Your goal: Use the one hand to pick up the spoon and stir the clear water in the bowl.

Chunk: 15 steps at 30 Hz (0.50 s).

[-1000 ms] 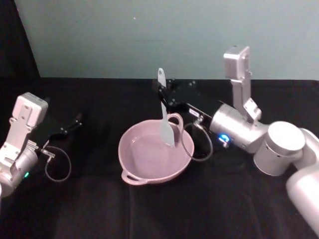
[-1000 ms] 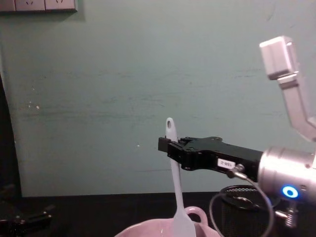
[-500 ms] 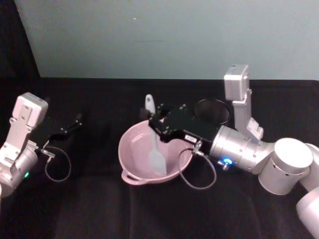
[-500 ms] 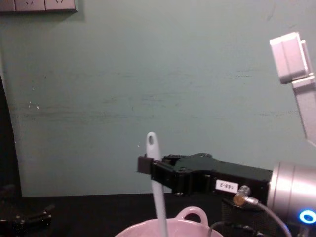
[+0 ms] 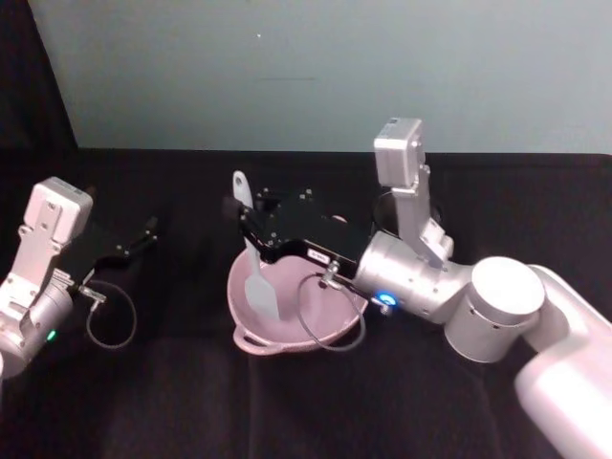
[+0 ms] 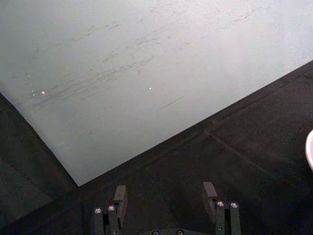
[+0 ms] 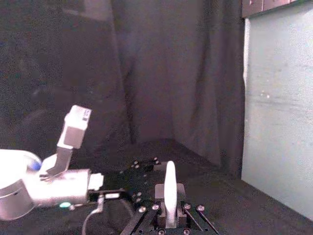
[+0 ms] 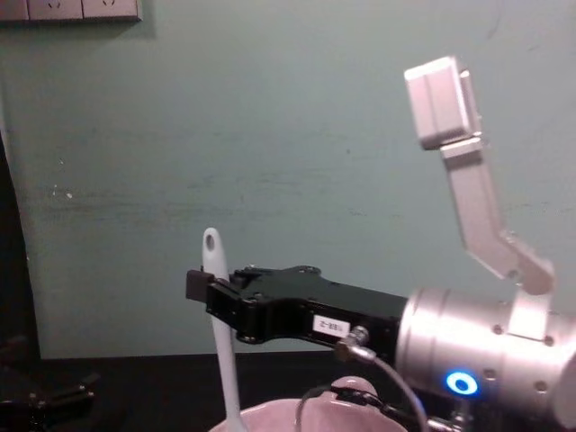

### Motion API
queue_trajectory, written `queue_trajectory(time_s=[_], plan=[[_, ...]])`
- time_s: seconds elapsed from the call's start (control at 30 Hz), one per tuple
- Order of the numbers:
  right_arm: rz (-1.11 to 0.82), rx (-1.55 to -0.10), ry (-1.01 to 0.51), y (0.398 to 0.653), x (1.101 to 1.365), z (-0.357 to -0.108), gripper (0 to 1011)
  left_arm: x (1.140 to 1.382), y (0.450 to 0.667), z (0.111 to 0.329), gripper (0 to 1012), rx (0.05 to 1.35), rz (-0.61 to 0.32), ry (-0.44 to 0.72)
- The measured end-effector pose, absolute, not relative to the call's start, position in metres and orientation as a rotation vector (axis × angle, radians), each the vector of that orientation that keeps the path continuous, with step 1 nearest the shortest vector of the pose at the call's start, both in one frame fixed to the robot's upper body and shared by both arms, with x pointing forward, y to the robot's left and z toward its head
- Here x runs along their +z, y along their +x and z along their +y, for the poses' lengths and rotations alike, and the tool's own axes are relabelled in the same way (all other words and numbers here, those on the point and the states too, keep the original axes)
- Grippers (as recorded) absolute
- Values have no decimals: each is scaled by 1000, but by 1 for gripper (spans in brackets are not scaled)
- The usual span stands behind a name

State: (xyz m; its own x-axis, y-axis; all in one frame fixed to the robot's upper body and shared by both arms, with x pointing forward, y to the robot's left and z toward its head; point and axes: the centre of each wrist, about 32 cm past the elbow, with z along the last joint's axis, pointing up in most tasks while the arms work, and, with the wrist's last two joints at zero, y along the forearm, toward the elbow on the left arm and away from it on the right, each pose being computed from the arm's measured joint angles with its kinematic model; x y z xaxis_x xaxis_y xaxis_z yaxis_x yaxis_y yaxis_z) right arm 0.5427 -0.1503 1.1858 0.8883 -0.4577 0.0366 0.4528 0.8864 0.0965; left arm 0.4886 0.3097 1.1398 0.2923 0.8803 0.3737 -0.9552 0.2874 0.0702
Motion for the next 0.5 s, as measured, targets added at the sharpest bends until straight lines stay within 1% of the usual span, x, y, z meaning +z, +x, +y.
queue_trajectory(time_s=[0.2,0.5], plan=[[-75,-533,86,557,1179,-136,117,1140,489,310,1011,1248,-285,304],[-96,-625,95,571,1173,-137,117,1140,489,310,1011,1248,-285,304]])
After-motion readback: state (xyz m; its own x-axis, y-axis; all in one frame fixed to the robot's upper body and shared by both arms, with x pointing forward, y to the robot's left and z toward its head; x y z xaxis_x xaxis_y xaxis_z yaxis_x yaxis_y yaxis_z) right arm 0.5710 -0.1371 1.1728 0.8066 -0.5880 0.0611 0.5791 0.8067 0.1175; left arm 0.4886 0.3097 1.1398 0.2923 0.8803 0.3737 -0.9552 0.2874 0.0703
